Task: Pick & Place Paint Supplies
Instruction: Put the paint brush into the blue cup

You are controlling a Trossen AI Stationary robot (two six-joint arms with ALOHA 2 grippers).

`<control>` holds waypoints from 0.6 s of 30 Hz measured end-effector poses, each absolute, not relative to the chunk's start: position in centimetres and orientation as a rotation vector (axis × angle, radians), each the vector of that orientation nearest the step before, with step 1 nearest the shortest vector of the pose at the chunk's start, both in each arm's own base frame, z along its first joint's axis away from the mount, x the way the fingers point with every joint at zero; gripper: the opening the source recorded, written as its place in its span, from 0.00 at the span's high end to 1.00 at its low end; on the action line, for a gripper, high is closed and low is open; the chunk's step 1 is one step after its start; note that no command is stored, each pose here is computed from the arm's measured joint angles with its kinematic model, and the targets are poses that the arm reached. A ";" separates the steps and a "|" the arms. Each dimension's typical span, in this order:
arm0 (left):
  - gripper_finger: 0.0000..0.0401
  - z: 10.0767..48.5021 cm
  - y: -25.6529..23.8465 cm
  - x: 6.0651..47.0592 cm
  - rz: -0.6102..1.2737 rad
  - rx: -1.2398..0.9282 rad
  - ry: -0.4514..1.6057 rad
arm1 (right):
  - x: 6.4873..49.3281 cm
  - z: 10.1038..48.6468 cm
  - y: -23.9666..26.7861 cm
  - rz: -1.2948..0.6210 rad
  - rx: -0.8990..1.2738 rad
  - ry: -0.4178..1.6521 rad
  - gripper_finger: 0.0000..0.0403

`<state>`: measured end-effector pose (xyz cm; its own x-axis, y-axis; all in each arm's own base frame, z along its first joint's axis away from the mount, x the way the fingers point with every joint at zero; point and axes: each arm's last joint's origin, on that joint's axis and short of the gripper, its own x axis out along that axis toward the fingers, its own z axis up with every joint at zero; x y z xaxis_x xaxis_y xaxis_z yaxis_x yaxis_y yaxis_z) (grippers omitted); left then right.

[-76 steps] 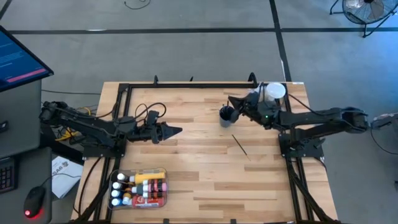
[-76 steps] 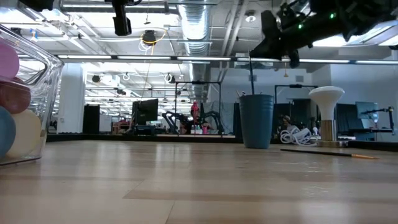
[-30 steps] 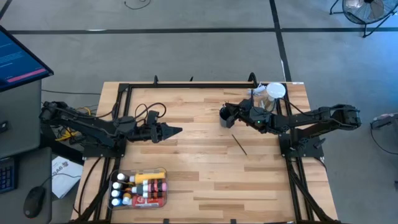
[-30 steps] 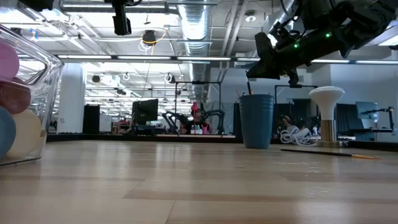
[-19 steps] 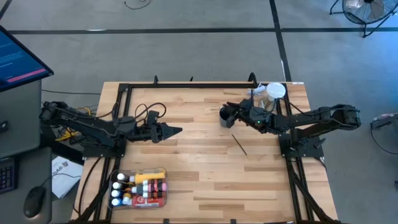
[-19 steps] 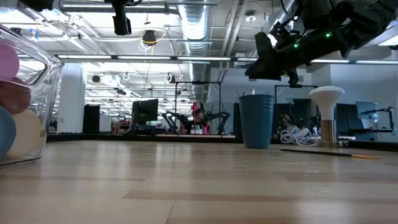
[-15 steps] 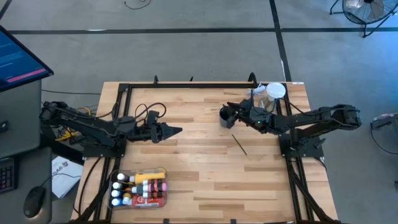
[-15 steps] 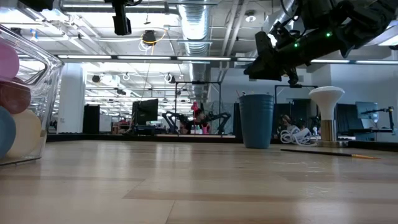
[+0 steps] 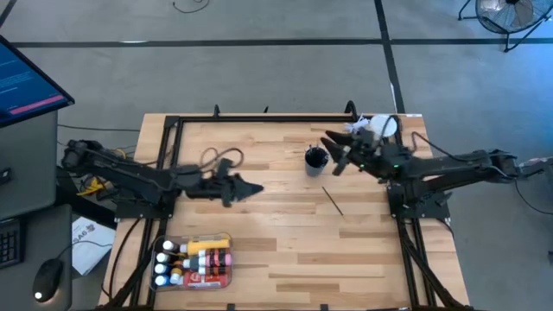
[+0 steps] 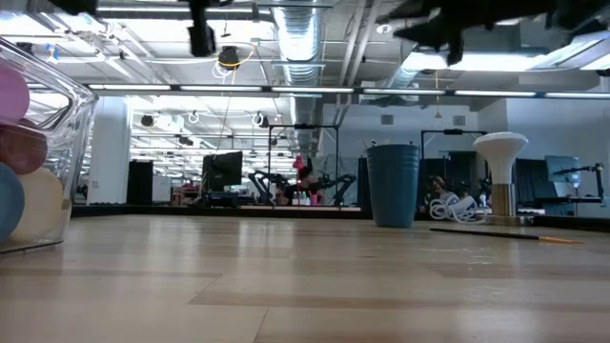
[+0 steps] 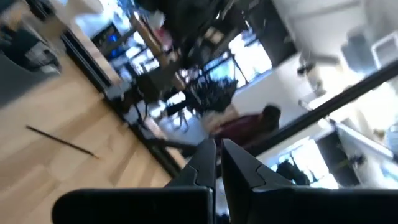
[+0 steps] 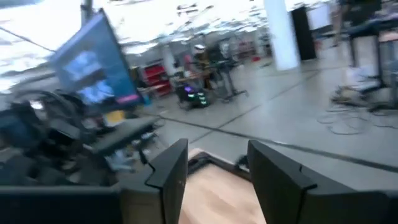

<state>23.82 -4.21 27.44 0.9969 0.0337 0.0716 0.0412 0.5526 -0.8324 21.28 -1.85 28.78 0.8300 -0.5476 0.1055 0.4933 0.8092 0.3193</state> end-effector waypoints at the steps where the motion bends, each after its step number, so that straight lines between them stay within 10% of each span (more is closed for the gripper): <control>1: 1.00 27.4 -4.4 24.6 -0.014 -0.980 -0.065 | 20.8 29.4 -1.5 -0.536 0.291 -0.205 0.61; 18: 1.00 20.9 -3.6 42.9 0.011 -0.723 0.281 | 13.7 31.6 2.3 -0.231 0.465 -0.023 0.78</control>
